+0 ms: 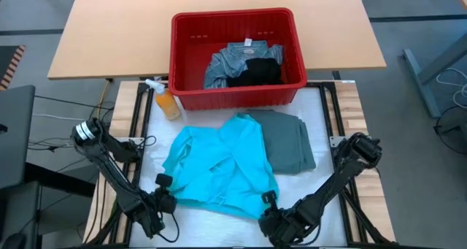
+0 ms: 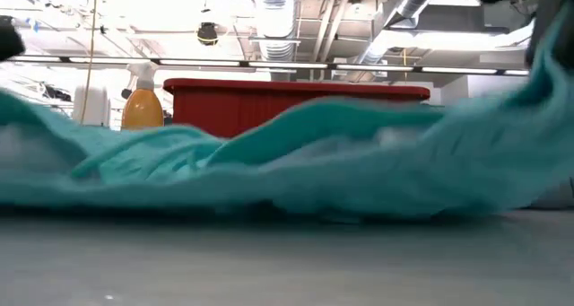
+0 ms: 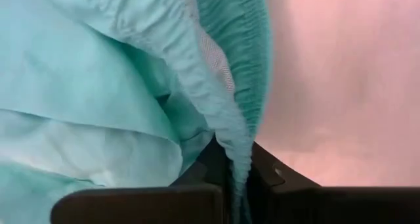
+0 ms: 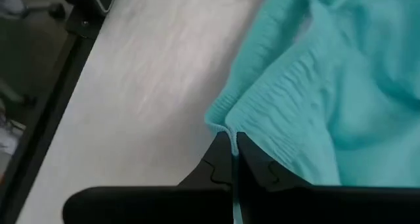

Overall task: Fold Laundry from Bin
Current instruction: Fold the light blue shorts

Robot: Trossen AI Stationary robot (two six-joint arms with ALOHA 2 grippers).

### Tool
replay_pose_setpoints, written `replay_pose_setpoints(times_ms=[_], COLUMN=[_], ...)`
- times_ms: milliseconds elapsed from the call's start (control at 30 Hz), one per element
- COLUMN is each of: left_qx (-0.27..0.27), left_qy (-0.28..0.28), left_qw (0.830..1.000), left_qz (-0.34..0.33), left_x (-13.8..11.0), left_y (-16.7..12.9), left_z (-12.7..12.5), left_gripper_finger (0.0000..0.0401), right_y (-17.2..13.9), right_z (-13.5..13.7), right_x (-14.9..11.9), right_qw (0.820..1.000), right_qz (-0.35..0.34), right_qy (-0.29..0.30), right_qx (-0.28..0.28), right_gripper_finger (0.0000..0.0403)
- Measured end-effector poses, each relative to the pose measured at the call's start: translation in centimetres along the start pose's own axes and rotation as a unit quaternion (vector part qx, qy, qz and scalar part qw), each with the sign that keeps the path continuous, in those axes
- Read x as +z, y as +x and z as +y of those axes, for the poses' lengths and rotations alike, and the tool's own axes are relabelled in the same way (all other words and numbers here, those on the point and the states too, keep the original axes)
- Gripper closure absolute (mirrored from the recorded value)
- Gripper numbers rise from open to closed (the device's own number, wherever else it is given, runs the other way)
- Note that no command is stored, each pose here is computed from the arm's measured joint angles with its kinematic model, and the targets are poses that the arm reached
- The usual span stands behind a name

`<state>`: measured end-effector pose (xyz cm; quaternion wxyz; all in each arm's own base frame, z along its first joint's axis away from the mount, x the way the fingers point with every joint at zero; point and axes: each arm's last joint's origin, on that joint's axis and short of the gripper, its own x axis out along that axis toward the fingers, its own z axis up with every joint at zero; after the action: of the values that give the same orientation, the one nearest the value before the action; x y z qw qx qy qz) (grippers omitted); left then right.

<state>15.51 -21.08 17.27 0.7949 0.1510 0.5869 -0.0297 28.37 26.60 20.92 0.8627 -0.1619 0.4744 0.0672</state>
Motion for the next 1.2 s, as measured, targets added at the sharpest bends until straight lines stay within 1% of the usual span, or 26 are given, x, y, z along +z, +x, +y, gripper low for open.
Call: replay_pose_setpoints(times_ms=[100, 167, 233, 300, 367, 400, 433, 500, 567, 600, 667, 700, 733, 767, 833, 900, 967, 1033, 1100, 1133, 1200], left_qx=[-0.007, 0.000, -0.005, -0.040, -0.095, -0.121, -0.141, -0.165, -0.163, -0.155, -0.134, -0.120, -0.101, -0.080, -0.040, -0.006, 0.031, 0.077, 0.133, 0.166, 0.224], left_qy=[-0.031, -0.057, -0.080, -0.086, -0.078, -0.075, -0.072, -0.065, -0.059, -0.051, -0.039, -0.039, -0.042, -0.048, -0.062, -0.078, -0.107, -0.134, -0.160, -0.176, -0.201], left_qw=[0.999, 0.996, 0.990, 0.981, 0.964, 0.952, 0.938, 0.913, 0.890, 0.884, 0.874, 0.873, 0.875, 0.877, 0.889, 0.906, 0.921, 0.933, 0.939, 0.936, 0.925], left_qz=[-0.042, -0.071, -0.118, -0.170, -0.236, -0.272, -0.307, -0.367, -0.421, -0.439, -0.464, -0.471, -0.473, -0.471, -0.453, -0.416, -0.374, -0.326, -0.275, -0.256, -0.232], left_x=[0.6, 0.7, 1.1, 1.6, 2.2, 2.5, 2.8, 3.0, 3.3, 3.4, 3.6, 3.6, 3.6, 3.5, 3.4, 3.1, 2.8, 2.3, 1.6, 1.3, 0.9], left_y=[-2.7, -4.7, -7.2, -10.0, -13.1, -14.7, -16.1, -18.9, -21.3, -22.2, -23.7, -24.1, -24.4, -24.4, -23.9, -22.9, -21.8, -20.6, -19.6, -19.2, -18.8], left_z=[1.4, 2.7, 3.7, 4.7, 5.4, 5.8, 6.2, 7.1, 8.0, 8.4, 9.0, 9.3, 9.6, 9.9, 10.5, 11.0, 11.8, 12.7, 13.8, 14.5, 15.9], left_gripper_finger=[0.0398, 0.0399, 0.0399, 0.0399, 0.0399, 0.0400, 0.0400, 0.0400, 0.0400, 0.0400, 0.0400, 0.0400, 0.0400, 0.0400, 0.0400, 0.0400, 0.0401, 0.0401, 0.0401, 0.0401, 0.0401], right_y=[-2.5, -4.4, -6.4, -8.5, -11.0, -12.4, -14.0, -17.2, -20.0, -21.1, -22.9, -23.4, -23.7, -23.7, -22.9, -21.6, -20.4, -19.5, -18.7, -18.3, -17.9], right_z=[-1.2, -1.9, -2.5, -3.1, -3.3, -3.4, -3.4, -3.4, -3.6, -3.8, -4.6, -5.1, -5.7, -6.3, -7.8, -9.4, -11.2, -13.0, -14.9, -15.8, -18.1], right_x=[0.1, 0.3, 0.5, 0.6, 0.9, 1.3, 1.7, 2.3, 2.5, 2.4, 2.1, 2.0, 1.8, 1.6, 1.2, 0.7, 0.4, 0.2, 0.1, 0.0, 0.1], right_qw=[0.999, 0.998, 0.997, 0.995, 0.989, 0.982, 0.971, 0.941, 0.909, 0.897, 0.879, 0.875, 0.877, 0.885, 0.910, 0.936, 0.953, 0.963, 0.969, 0.970, 0.968], right_qz=[-0.009, -0.032, -0.059, -0.088, -0.139, -0.180, -0.229, -0.323, -0.397, -0.423, -0.458, -0.464, -0.463, -0.452, -0.406, -0.348, -0.301, -0.263, -0.232, -0.220, -0.209], right_qy=[0.034, 0.050, 0.056, 0.052, 0.044, 0.035, 0.022, -0.021, -0.063, -0.080, -0.099, -0.102, -0.100, -0.094, -0.073, -0.048, -0.015, 0.009, 0.026, 0.035, 0.052], right_qx=[-0.007, -0.005, -0.005, 0.005, 0.030, 0.050, 0.072, 0.099, 0.106, 0.103, 0.094, 0.089, 0.081, 0.065, 0.025, -0.003, -0.025, -0.051, -0.081, -0.095, -0.127], right_gripper_finger=[0.0379, 0.0379, 0.0379, 0.0379, 0.0379, 0.0379, 0.0379, 0.0380, 0.0380, 0.0380, 0.0380, 0.0380, 0.0380, 0.0380, 0.0380, 0.0380, 0.0380, 0.0380, 0.0380, 0.0380, 0.0380])
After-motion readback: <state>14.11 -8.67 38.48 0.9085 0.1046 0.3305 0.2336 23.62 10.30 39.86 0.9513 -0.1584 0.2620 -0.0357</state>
